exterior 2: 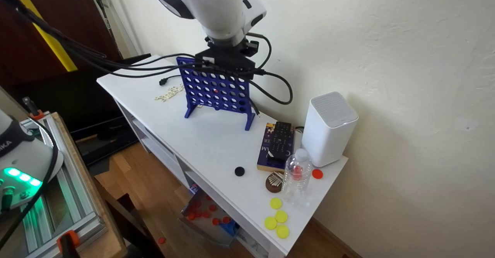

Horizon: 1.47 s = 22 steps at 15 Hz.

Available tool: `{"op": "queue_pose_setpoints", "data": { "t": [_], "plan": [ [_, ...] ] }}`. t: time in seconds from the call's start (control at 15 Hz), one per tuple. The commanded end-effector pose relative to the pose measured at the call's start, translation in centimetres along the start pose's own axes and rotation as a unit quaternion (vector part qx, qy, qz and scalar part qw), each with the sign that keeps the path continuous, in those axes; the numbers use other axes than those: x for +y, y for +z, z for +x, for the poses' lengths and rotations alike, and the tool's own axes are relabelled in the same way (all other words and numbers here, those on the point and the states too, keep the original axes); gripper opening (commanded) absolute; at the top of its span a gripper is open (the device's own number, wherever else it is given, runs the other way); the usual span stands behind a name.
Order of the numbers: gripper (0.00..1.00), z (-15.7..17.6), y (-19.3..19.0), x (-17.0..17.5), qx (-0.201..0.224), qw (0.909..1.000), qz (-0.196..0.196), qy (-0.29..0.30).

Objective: Put the blue circle inside the blue object

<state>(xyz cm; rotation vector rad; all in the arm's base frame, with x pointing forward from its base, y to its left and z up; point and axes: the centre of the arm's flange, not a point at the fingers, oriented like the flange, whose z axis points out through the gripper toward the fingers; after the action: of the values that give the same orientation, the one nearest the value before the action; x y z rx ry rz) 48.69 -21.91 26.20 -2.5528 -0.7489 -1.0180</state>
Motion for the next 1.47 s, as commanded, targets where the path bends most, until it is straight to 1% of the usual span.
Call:
{"op": "queue_pose_setpoints", "data": {
  "t": [0.0,0.67,1.4],
  "plan": [
    [0.09,-0.1,0.6,0.6,0.022,0.9997,-0.005,-0.003],
    [0.09,-0.4,1.8,1.1,0.015,0.9998,-0.005,-0.006],
    [0.09,-0.7,2.3,1.3,0.015,0.9998,-0.007,-0.015]
  ]
}}
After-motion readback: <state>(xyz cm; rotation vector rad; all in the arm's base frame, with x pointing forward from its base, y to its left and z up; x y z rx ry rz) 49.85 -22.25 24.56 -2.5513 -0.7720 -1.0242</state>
